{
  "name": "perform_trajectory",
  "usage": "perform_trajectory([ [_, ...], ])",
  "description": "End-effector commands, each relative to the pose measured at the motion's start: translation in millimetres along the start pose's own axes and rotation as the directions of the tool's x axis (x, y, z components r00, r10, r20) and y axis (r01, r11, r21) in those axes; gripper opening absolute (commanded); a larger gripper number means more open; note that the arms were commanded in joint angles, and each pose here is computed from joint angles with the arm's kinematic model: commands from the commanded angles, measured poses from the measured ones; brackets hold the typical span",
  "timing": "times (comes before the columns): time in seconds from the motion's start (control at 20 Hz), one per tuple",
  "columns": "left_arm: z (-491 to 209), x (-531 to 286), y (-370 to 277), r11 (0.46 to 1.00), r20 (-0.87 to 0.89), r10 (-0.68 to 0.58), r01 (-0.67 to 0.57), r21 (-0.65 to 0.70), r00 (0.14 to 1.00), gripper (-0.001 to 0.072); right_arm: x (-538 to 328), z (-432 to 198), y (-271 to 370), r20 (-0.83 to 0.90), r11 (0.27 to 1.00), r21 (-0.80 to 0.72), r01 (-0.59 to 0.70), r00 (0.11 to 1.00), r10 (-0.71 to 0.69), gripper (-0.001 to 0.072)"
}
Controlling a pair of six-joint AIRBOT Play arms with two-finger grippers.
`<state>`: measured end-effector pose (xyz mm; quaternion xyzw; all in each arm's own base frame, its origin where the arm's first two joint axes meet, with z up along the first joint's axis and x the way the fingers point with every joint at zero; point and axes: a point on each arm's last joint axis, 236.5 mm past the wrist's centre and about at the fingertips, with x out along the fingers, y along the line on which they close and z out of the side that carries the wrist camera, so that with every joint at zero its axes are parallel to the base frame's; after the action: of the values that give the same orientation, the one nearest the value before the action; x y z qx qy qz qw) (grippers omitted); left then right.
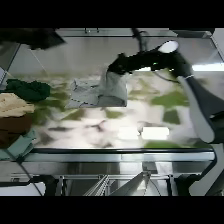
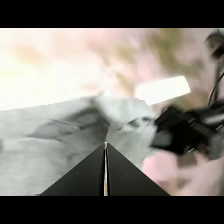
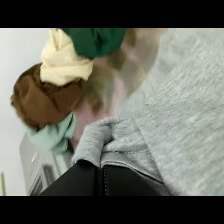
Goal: Fold the shirts.
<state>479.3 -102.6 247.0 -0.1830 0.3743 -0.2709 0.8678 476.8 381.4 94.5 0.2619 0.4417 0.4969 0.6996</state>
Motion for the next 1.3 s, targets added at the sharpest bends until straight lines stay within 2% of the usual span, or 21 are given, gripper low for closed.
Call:
perform_trajectory([
  [0.0, 16, -106, 30, 0.988, 0.218, 0.155, -0.15, -0.039, 0.964, 0.0017, 126, -18, 8, 0.105, 1.0, -0.001, 0.008, 0.994, -0.008, 0.0008],
  [0.05, 13, -116, 35, 0.985, 0.241, 0.171, -0.164, -0.05, 0.955, 0.0017, 160, -28, 21, 0.122, 0.999, -0.017, -0.052, 0.991, 0.054, 0.0011],
  [0.1, 8, -121, 37, 0.984, 0.25, 0.177, -0.169, -0.055, 0.952, 0.0017, 188, -36, 37, 0.156, 0.99, -0.006, -0.137, 0.978, 0.137, 0.0208],
  [0.15, 2, -122, 41, 0.982, 0.251, 0.189, -0.177, -0.069, 0.95, 0.0017, 202, -39, 47, 0.207, 0.979, 0.009, -0.203, 0.958, 0.197, 0.0558],
  [0.2, -6, -121, 45, 0.981, 0.239, 0.193, -0.179, -0.081, 0.951, 0.0017, 205, -37, 51, 0.247, 0.971, 0.024, -0.24, 0.942, 0.226, 0.0565],
  [0.25, -15, -118, 46, 0.98, 0.225, 0.194, -0.179, -0.086, 0.955, 0.0017, 201, -36, 56, 0.252, 0.962, 0.025, -0.27, 0.934, 0.255, 0.0494],
  [0.3, -23, -114, 48, 0.979, 0.21, 0.194, -0.177, -0.097, 0.958, 0.0017, 192, -38, 60, 0.213, 0.955, -0.002, -0.296, 0.933, 0.29, 0.0276],
  [0.35, -30, -111, 49, 0.98, 0.194, 0.191, -0.175, -0.097, 0.962, 0.0017, 179, -41, 59, 0.15, 0.951, 0.005, -0.308, 0.941, 0.304, 0.023],
  [0.45, -40, -108, 50, 0.981, 0.169, 0.186, -0.172, -0.094, 0.968, 0.0017, 146, -46, 47, 0.019, 0.967, 0.024, -0.254, 0.967, 0.254, 0.0228],
  [0.55, -41, -107, 50, 0.981, 0.162, 0.186, -0.174, -0.082, 0.969, 0.0017, 102, -36, 36, -0.047, 0.984, -0.016, -0.176, 0.983, 0.175, 0.0193],
  [0.6, -41, -107, 50, 0.981, 0.163, 0.186, -0.174, -0.082, 0.969, 0.0017, 77, -29, 29, -0.069, 0.991, -0.044, -0.126, 0.99, 0.123, 0.0113],
  [0.75, -42, -107, 50, 0.982, 0.158, 0.185, -0.175, -0.078, 0.97, 0.0017, 0, -23, -22, -0.142, 0.993, -0.044, 0.111, 0.983, -0.117, 0.0155],
  [0.8, -44, -106, 49, 0.982, 0.149, 0.182, -0.173, -0.071, 0.972, 0.0017, -27, -30, -48, -0.191, 0.979, -0.018, 0.205, 0.96, -0.204, 0.0224],
  [0.85, -47, -106, 48, 0.983, 0.136, 0.177, -0.169, -0.067, 0.975, 0.0017, -48, -39, -77, -0.233, 0.954, 0.039, 0.297, 0.931, -0.28, 0.0498],
  [0.9, -50, -105, 48, 0.984, 0.127, 0.173, -0.166, -0.067, 0.977, 0.0018, -60, -46, -101, -0.256, 0.925, 0.112, 0.362, 0.91, -0.325, 0.0718],
  [1.0, -51, -105, 47, 0.984, 0.12, 0.17, -0.163, -0.067, 0.978, 0.0019, -61, -62, -137, -0.278, 0.881, 0.242, 0.406, 0.899, -0.339, 0.0698],
  [1.25, -55, -104, 46, 0.986, 0.105, 0.165, -0.161, -0.049, 0.981, 0.0019, -37, -94, -200, -0.328, 0.833, 0.331, 0.444, 0.881, -0.34, 0.0689],
])
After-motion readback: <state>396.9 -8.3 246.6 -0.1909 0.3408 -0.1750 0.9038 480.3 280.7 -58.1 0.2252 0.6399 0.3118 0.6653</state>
